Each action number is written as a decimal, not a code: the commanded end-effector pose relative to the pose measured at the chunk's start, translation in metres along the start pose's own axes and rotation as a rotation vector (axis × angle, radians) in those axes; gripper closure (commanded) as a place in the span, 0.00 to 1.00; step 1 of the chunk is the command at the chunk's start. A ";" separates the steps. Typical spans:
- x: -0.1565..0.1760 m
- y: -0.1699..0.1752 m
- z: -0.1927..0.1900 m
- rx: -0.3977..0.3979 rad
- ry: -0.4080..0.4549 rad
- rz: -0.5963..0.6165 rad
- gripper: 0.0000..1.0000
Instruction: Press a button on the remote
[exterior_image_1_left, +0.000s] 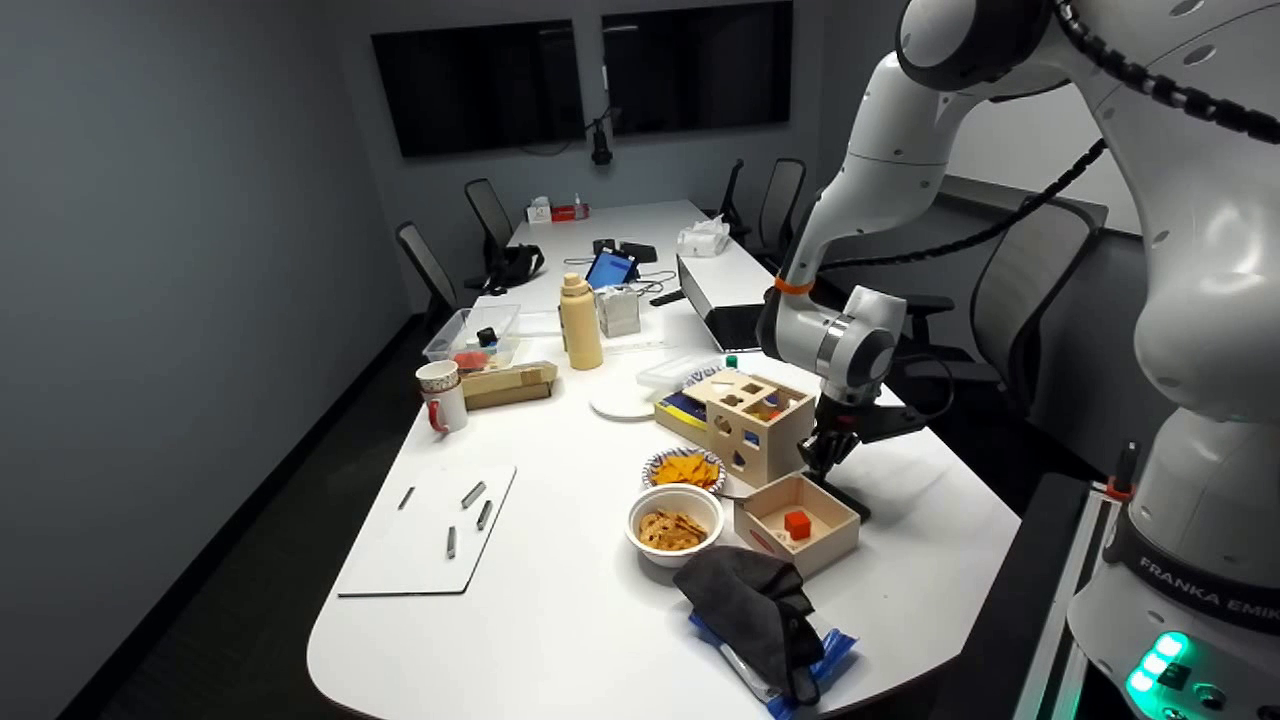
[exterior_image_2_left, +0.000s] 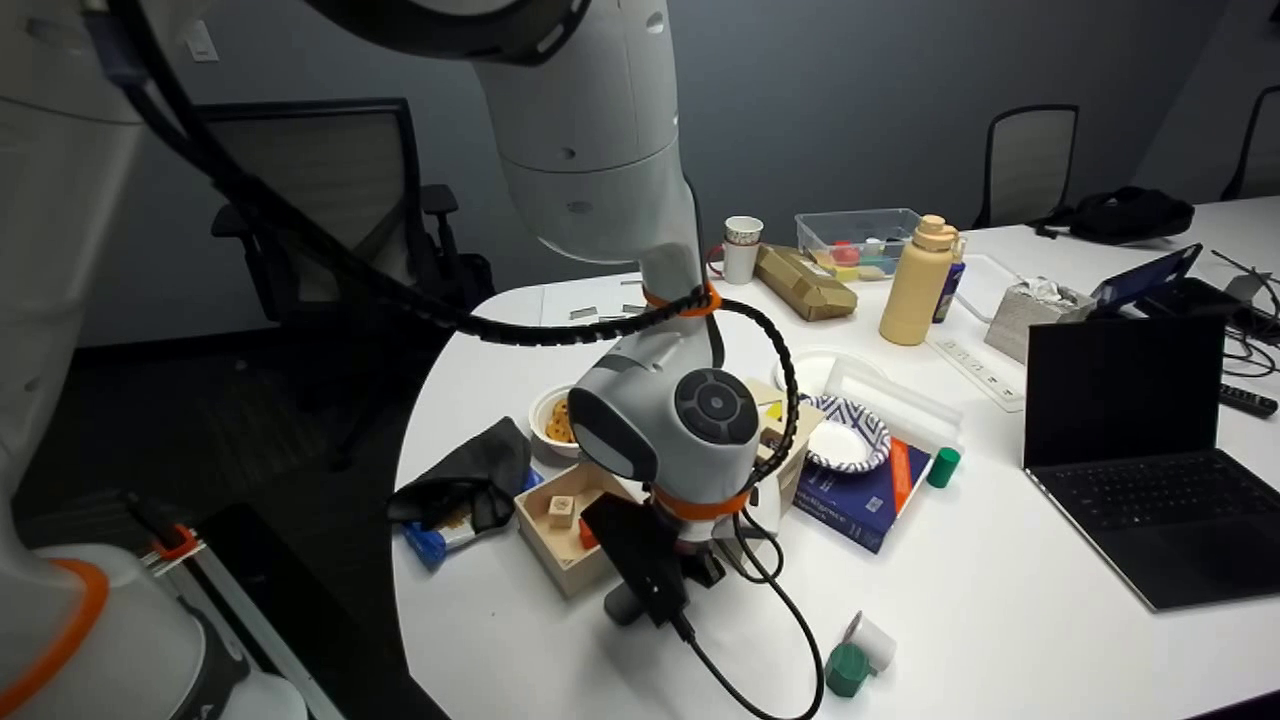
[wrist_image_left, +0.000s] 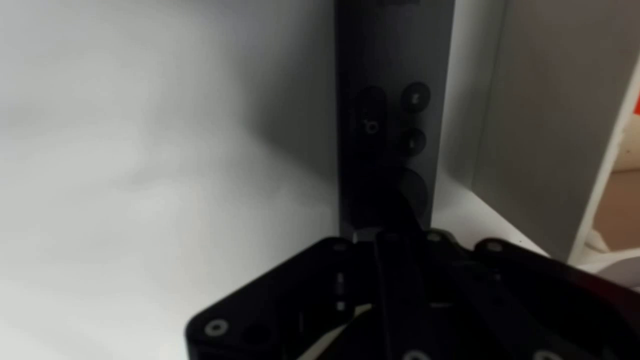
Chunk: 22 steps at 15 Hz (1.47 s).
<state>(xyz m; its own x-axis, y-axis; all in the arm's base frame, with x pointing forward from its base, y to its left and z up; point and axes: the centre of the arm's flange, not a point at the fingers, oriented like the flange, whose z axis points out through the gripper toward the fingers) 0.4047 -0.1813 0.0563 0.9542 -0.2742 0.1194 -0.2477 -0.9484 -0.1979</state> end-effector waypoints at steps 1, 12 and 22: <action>-0.007 0.007 0.027 -0.026 -0.029 -0.001 1.00; -0.009 -0.013 -0.062 -0.023 0.003 0.002 1.00; -0.010 -0.060 -0.126 -0.053 -0.094 -0.143 0.37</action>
<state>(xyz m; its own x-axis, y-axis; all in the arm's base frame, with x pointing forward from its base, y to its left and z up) 0.3822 -0.1557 0.1430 0.9811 -0.1715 0.0894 -0.1582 -0.9776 -0.1385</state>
